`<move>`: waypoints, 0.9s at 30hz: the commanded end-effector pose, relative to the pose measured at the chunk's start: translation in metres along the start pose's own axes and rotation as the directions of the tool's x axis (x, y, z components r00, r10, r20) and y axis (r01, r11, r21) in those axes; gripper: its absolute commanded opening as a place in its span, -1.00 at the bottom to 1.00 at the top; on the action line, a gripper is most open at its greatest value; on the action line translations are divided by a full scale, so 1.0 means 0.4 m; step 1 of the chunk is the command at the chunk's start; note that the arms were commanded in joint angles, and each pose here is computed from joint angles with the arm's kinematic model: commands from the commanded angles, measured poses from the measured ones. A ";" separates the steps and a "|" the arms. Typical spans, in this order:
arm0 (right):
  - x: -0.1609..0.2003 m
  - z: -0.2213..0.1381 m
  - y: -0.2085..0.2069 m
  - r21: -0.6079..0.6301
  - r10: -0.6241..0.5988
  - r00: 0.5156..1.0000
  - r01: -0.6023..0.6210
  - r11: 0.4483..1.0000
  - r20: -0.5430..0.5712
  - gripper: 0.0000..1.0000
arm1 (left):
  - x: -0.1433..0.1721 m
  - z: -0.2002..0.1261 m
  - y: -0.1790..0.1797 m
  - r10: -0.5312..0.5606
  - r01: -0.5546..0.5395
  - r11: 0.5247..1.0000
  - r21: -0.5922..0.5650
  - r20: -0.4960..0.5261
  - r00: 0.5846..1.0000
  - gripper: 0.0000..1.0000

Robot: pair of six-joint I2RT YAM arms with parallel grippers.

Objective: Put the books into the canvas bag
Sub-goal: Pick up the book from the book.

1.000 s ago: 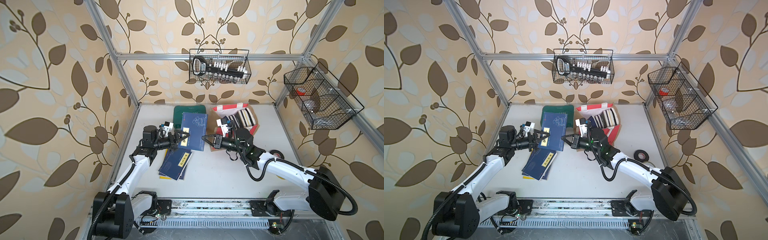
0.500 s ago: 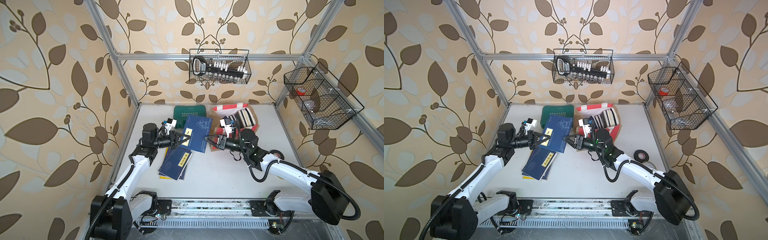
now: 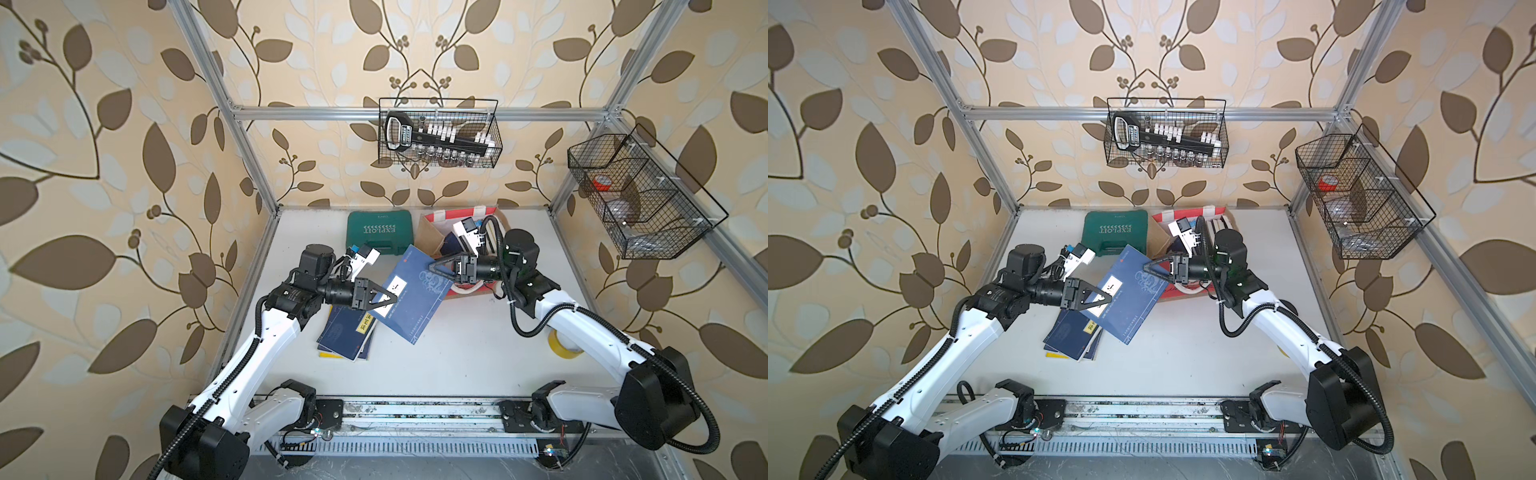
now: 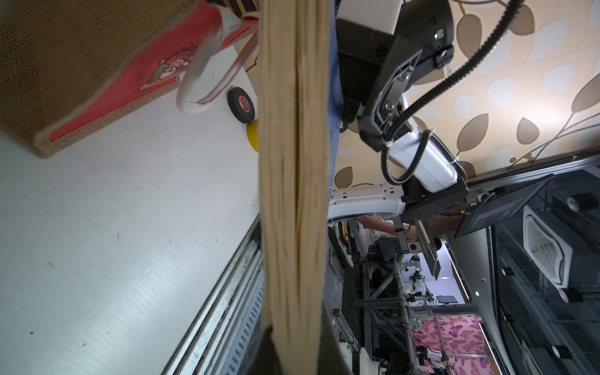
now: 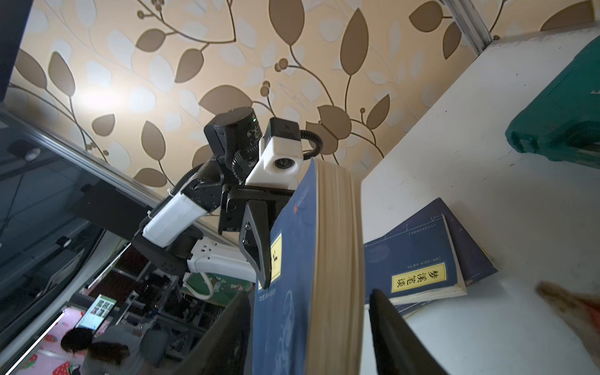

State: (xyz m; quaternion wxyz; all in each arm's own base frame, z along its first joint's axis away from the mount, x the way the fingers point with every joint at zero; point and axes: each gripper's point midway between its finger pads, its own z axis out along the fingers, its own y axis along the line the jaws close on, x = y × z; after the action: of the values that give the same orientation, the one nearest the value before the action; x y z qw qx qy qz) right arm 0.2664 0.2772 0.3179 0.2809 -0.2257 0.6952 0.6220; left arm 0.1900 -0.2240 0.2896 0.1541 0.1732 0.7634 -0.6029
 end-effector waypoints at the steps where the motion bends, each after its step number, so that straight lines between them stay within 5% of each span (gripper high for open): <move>1: 0.057 -0.023 0.061 -0.058 -0.059 0.991 0.052 0.997 -0.124 0.07 | -0.011 -0.008 -0.048 0.110 -0.109 0.994 0.027 -0.003 0.994 -0.82; 8: 0.119 -0.049 0.055 -0.004 -0.018 0.987 0.017 1.000 -0.157 -0.10 | -0.013 -0.006 -0.040 0.103 -0.103 0.994 0.019 -0.012 0.995 -0.79; 15: 0.123 -0.061 0.017 0.133 0.008 0.986 0.014 0.991 -0.164 -0.88 | -0.009 -0.004 -0.043 0.108 -0.107 0.994 0.027 -0.015 0.994 -0.72; 17: 0.102 -0.065 0.011 0.175 -0.004 0.988 0.031 0.984 -0.154 -1.00 | -0.008 -0.005 -0.046 0.113 -0.112 0.993 0.026 -0.013 0.994 -0.53; 18: 0.087 -0.068 0.009 0.199 -0.014 0.990 0.042 0.979 -0.142 -1.00 | -0.008 -0.006 -0.047 0.116 -0.116 0.993 0.020 -0.011 0.993 -0.27; 19: 0.069 -0.072 0.013 0.215 -0.032 0.991 0.059 0.975 -0.128 -1.00 | -0.007 -0.008 -0.045 0.115 -0.115 0.993 0.009 -0.007 0.993 0.32; 21: 0.029 -0.083 0.022 0.247 -0.069 0.993 0.090 0.965 -0.091 -1.00 | -0.008 -0.012 -0.040 0.123 -0.123 0.992 -0.022 0.006 0.992 0.96; 27: -0.144 -0.186 0.037 0.393 -0.193 0.973 0.130 0.910 0.125 -1.00 | -0.019 -0.020 -0.005 0.125 -0.120 0.985 -0.125 0.034 0.992 0.98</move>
State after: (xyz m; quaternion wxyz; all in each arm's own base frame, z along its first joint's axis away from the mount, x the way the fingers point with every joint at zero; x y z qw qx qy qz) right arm 0.2711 0.2261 0.3344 0.3388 -0.1996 0.7735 0.4971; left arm 0.1940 -0.2200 0.2818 0.1781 0.1793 0.7846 -0.5662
